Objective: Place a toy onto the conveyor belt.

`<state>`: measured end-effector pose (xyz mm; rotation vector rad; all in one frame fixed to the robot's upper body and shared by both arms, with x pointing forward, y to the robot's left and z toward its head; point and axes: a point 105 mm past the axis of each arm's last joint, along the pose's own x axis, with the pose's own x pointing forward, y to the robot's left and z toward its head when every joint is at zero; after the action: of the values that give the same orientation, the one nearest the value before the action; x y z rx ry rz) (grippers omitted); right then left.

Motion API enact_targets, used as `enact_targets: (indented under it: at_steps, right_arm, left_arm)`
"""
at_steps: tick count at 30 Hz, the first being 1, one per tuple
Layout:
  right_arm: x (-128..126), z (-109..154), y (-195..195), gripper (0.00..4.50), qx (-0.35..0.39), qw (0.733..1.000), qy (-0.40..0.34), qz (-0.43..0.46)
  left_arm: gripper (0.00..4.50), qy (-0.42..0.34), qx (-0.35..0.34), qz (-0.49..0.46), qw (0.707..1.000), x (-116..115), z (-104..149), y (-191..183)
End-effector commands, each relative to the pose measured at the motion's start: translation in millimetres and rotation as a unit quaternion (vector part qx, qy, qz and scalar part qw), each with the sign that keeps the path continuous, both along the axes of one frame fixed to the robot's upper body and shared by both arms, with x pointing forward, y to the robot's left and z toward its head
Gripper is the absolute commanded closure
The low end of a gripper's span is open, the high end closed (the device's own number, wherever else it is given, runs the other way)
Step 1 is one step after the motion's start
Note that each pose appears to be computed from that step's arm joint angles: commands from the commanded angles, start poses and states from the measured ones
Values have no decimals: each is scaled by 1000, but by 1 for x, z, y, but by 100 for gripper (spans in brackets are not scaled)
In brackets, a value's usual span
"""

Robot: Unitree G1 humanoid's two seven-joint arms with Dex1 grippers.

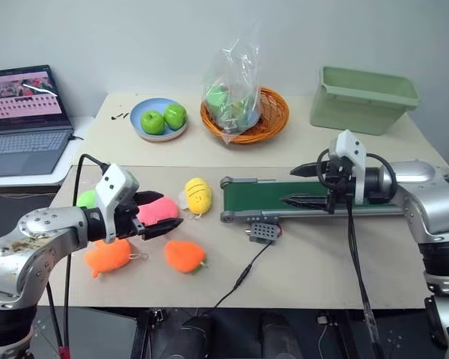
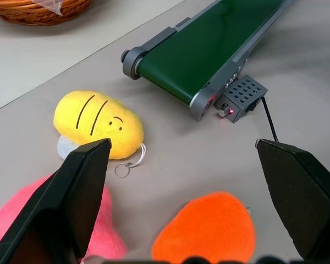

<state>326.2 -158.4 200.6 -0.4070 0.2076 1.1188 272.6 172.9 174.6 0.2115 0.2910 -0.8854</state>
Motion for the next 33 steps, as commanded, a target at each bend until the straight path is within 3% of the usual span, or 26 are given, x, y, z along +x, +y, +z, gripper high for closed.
enact_targets:
  at_steps: [1, 10, 14, 16, 20, 24, 27, 33]
  right_arm:
    - [-2, 7, 4, 4, 11, 1000, -19, 6]
    - [-5, 13, 22, 4, 10, 998, -8, 61]
    - [-5, 18, 31, 4, 10, 995, -5, 94]
    - [-2, 19, 35, 4, 6, 995, -6, 104]
    - [0, 18, 40, 4, 3, 993, -2, 118]
    - [0, 16, 44, 4, 2, 992, 3, 129]
    - [-2, 12, 45, 4, -2, 991, 10, 136]
    - [-8, 12, 48, 4, -12, 986, 16, 163]
  left_arm:
    - [0, -24, -5, 6, 1000, 2, 7, -1]
    - [0, -30, -103, 137, 985, 17, 21, 43]
    - [0, -30, -150, 284, 946, 13, 16, 105]
    - [0, -27, -149, 360, 921, 6, 7, 136]
    - [0, -30, -70, 422, 903, -13, -17, 161]
    - [0, -18, -80, 470, 879, -34, -39, 177]
    - [0, 31, -174, 504, 845, -58, -61, 182]
    - [0, 105, -328, 517, 784, -81, -79, 183]
